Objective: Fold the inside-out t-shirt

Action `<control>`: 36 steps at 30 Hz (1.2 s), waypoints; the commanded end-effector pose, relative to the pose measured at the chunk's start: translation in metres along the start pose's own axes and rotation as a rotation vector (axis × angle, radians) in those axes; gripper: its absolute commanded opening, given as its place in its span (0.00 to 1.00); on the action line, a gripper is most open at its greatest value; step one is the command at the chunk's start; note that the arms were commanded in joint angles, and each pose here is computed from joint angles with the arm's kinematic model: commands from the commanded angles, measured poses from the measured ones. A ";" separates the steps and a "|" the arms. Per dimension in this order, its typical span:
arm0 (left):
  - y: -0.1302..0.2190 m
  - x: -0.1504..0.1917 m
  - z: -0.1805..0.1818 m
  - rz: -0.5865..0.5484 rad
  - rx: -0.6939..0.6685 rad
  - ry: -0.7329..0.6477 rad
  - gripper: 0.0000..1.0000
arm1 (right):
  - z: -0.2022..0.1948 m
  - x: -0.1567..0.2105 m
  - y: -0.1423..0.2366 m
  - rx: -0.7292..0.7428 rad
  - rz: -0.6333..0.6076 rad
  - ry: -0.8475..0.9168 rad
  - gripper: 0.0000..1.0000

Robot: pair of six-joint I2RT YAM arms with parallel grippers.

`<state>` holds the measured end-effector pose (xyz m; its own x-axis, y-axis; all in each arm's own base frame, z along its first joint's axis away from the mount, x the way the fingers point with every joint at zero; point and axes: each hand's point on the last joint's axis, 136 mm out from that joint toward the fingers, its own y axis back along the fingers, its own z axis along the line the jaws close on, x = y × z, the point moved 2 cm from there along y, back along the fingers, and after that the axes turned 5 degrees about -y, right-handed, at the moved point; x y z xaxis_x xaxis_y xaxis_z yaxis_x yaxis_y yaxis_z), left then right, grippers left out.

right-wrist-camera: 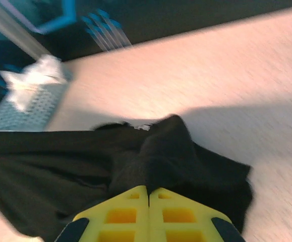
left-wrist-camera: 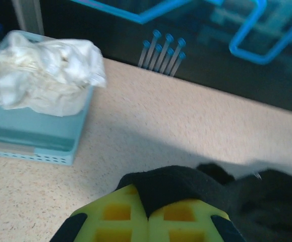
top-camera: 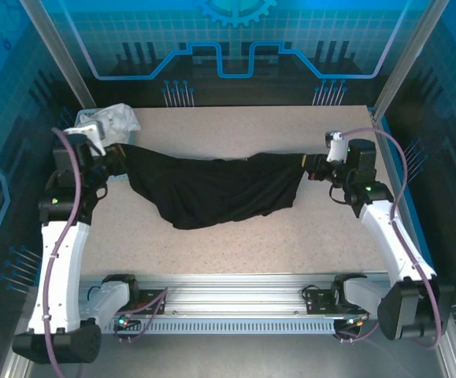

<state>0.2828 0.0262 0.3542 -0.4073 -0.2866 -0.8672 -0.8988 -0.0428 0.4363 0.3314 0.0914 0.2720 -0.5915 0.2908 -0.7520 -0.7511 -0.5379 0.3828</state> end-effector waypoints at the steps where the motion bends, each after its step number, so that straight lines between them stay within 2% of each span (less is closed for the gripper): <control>1: 0.035 -0.042 0.005 -0.180 0.016 0.125 0.00 | 0.054 -0.014 0.020 -0.269 -0.012 0.070 0.00; 3: 0.045 -0.050 0.016 -0.227 -0.019 0.161 0.00 | 0.069 -0.006 0.027 -0.347 0.009 0.110 0.00; 6: 0.043 -0.048 0.016 -0.211 0.000 0.160 0.00 | 0.076 0.023 0.024 -0.397 0.083 0.142 0.00; 12: 0.017 -0.016 0.011 -0.107 0.076 0.168 0.00 | 0.058 0.124 -0.011 -0.408 0.369 -0.007 0.00; 16: 0.004 -0.004 0.009 -0.067 0.106 0.175 0.00 | 0.041 0.188 -0.020 -0.323 0.557 -0.126 0.00; 19: -0.005 0.003 0.005 -0.035 0.129 0.177 0.00 | 0.014 0.217 -0.021 -0.162 0.632 -0.221 0.04; 21: -0.011 0.007 0.003 -0.018 0.145 0.175 0.00 | 0.001 0.226 -0.021 -0.081 0.663 -0.243 0.11; 26: -0.014 0.010 -0.002 -0.005 0.168 0.160 0.00 | -0.009 0.224 -0.027 -0.016 0.658 -0.247 0.26; 31: -0.014 0.011 -0.004 -0.007 0.179 0.149 0.00 | -0.018 0.221 -0.032 0.034 0.653 -0.211 0.30; 36: -0.015 0.013 -0.005 -0.002 0.186 0.149 0.00 | -0.012 0.221 -0.035 -0.024 0.655 -0.216 0.32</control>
<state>0.2903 0.0244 0.3327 -0.4027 -0.4343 -0.8057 -0.9101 0.0965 0.4029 0.2255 0.1625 0.0805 -0.9722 0.0607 -0.2259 -0.2091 -0.6583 0.7231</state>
